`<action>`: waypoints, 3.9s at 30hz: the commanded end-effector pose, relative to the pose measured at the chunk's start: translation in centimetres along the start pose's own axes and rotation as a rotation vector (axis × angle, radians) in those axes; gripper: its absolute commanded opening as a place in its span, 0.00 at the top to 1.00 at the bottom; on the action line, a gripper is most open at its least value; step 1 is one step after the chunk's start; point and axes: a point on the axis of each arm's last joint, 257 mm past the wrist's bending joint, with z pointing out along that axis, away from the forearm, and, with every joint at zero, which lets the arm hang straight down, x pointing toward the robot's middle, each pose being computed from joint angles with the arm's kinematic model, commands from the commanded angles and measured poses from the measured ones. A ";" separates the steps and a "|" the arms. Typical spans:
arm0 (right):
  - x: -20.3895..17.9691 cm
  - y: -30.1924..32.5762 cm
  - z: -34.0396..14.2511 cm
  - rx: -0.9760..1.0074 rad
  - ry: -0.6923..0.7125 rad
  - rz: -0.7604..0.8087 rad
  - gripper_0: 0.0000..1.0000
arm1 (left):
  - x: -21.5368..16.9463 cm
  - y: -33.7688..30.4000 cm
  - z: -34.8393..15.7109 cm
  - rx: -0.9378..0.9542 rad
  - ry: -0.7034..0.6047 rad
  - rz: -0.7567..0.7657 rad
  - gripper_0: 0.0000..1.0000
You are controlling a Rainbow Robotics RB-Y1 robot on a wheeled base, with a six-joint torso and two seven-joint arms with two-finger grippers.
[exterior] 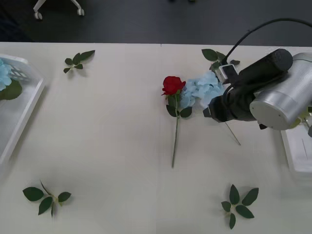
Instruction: Put the red flowers into the right box and the blue flowers into the left box
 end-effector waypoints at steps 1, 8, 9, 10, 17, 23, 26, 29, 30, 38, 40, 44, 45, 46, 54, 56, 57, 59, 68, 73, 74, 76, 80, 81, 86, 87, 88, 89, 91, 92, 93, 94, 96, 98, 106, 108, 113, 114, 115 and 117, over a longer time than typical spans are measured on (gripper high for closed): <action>0.1 -2.9 1.1 0.070 0.014 0.044 0.00 | -2.9 0.7 1.8 -0.023 -0.033 -0.014 0.99; 0.4 -5.7 4.3 0.128 0.026 0.087 0.00 | -3.5 1.2 4.0 -0.062 -0.020 -0.002 0.99; 0.4 -5.8 4.9 0.128 0.022 0.089 0.00 | -3.6 1.1 4.3 -0.062 -0.019 -0.005 0.98; 0.5 -5.9 5.2 0.129 0.022 0.090 0.00 | -3.5 1.0 4.5 -0.061 -0.018 -0.006 0.98; 0.6 -6.7 7.7 0.125 0.020 -0.001 0.00 | -3.3 -0.3 5.0 -0.032 -0.019 -0.015 0.00; 0.9 -6.9 7.9 0.115 0.031 -0.111 0.00 | -4.8 -2.5 5.0 0.028 -0.056 -0.032 0.00; 0.7 -6.9 7.9 0.109 0.023 -0.121 0.00 | -5.3 -3.8 4.9 0.071 -0.069 -0.049 0.00; 0.4 -6.6 8.2 0.094 0.010 -0.146 0.00 | -5.7 -5.3 4.6 0.124 -0.088 -0.078 0.00; 0.2 -6.3 8.4 0.084 0.000 -0.186 0.00 | -5.8 -6.1 4.4 0.150 -0.095 -0.089 0.00; 0.0 -4.6 10.8 0.026 -0.052 -0.239 0.00 | -6.5 -12.6 1.8 0.327 -0.138 -0.093 0.00; 0.2 -4.1 11.6 0.022 -0.060 -0.250 0.00 | -6.7 -14.5 1.0 0.364 -0.145 -0.056 0.00; 0.7 -3.3 12.4 0.011 -0.060 -0.251 0.00 | -6.6 -17.5 -0.2 0.424 -0.135 0.022 0.00; 0.8 -3.1 12.5 0.008 -0.058 -0.254 0.00 | -6.5 -18.5 -0.7 0.453 -0.130 0.037 0.00; 0.8 -2.8 12.6 0.004 -0.057 -0.256 0.00 | -6.5 -19.3 -1.1 0.476 -0.127 0.047 0.00; 1.1 -1.6 13.3 0.001 -0.049 -0.280 0.76 | -5.1 -24.4 -4.2 0.688 -0.156 0.200 0.00; 1.2 -1.7 13.5 0.006 -0.046 -0.280 1.00 | -4.6 -25.7 -4.9 0.742 -0.166 0.253 0.00; 1.3 -1.7 13.6 0.007 -0.043 -0.279 1.00 | -4.6 -26.1 -5.0 0.755 -0.172 0.272 0.00; 1.5 -1.7 13.8 0.006 -0.037 -0.275 1.00 | -4.1 -27.5 -5.8 0.812 -0.187 0.353 0.00; 0.4 -1.7 12.9 0.002 -0.062 -0.251 1.00 | -2.2 -31.6 -8.5 1.008 -0.182 0.626 0.00; -1.3 -3.4 9.8 0.023 -0.053 -0.223 1.00 | -1.6 -32.7 -9.7 1.082 -0.156 0.676 0.00; -1.5 -3.7 8.8 0.022 -0.042 -0.212 1.00 | -1.5 -32.9 -9.9 1.094 -0.150 0.687 0.00; -2.0 -4.1 7.1 0.019 -0.032 -0.195 1.00 | -1.4 -33.1 -10.2 1.107 -0.145 0.697 0.00; -3.5 -4.8 2.7 0.000 -0.036 -0.162 1.00 | -1.3 -33.6 -10.3 1.126 -0.142 0.709 0.00; -3.8 -4.9 1.6 -0.007 -0.037 -0.156 1.00 | -1.3 -33.7 -10.3 1.131 -0.140 0.712 0.00; -4.7 -5.1 -2.7 -0.049 -0.054 -0.146 1.00 | -1.2 -34.0 -10.3 1.140 -0.137 0.716 0.00; -5.1 -5.3 -3.8 -0.056 -0.065 -0.144 1.00 | -1.1 -34.1 -10.3 1.143 -0.135 0.717 0.00; -5.5 -5.1 -4.7 -0.070 -0.080 -0.146 1.00 | -1.1 -34.1 -10.3 1.144 -0.134 0.717 0.00; -6.1 -4.8 -5.8 -0.093 -0.106 -0.145 1.00 | -1.1 -34.1 -10.3 1.143 -0.135 0.717 0.00; -7.1 -4.1 -7.4 -0.135 -0.155 -0.139 1.00 | -1.1 -34.1 -10.3 1.144 -0.134 0.717 0.00; -7.8 -3.6 -8.4 -0.164 -0.193 -0.132 1.00 | -1.1 -34.1 -10.3 1.144 -0.134 0.717 0.00; -8.5 -3.2 -9.1 -0.188 -0.227 -0.127 1.00 | -1.1 -34.1 -10.3 1.144 -0.134 0.717 0.00; -8.9 -2.9 -9.6 -0.205 -0.252 -0.122 1.00 | -1.1 -34.1 -10.3 1.144 -0.134 0.717 0.00; -10.3 -2.0 -10.9 -0.257 -0.337 -0.109 1.00 | -1.1 -34.0 -10.3 1.141 -0.136 0.717 0.00; -11.8 -0.6 -12.1 -0.327 -0.442 -0.089 1.00 | -1.1 -34.1 -10.3 1.143 -0.135 0.717 0.00; -14.5 5.1 -15.2 -0.561 -0.649 -0.026 1.00 | -1.2 -34.5 -10.2 1.144 -0.164 0.687 0.00; -14.6 6.7 -15.7 -0.620 -0.665 -0.012 1.00 | -1.3 -34.6 -10.2 1.146 -0.170 0.681 0.00; -13.8 10.6 -16.2 -0.720 -0.676 -0.023 1.00 | -1.3 -34.5 -10.2 1.143 -0.173 0.677 0.00; -13.6 11.6 -16.3 -0.739 -0.681 -0.031 1.00 | -1.3 -34.6 -10.2 1.144 -0.172 0.679 0.00; -13.4 12.5 -16.4 -0.757 -0.687 -0.037 1.00 | -1.3 -34.6 -10.2 1.145 -0.173 0.677 0.00; -13.0 14.3 -16.7 -0.794 -0.698 -0.040 1.00 | -1.2 -34.7 -10.2 1.147 -0.175 0.674 0.00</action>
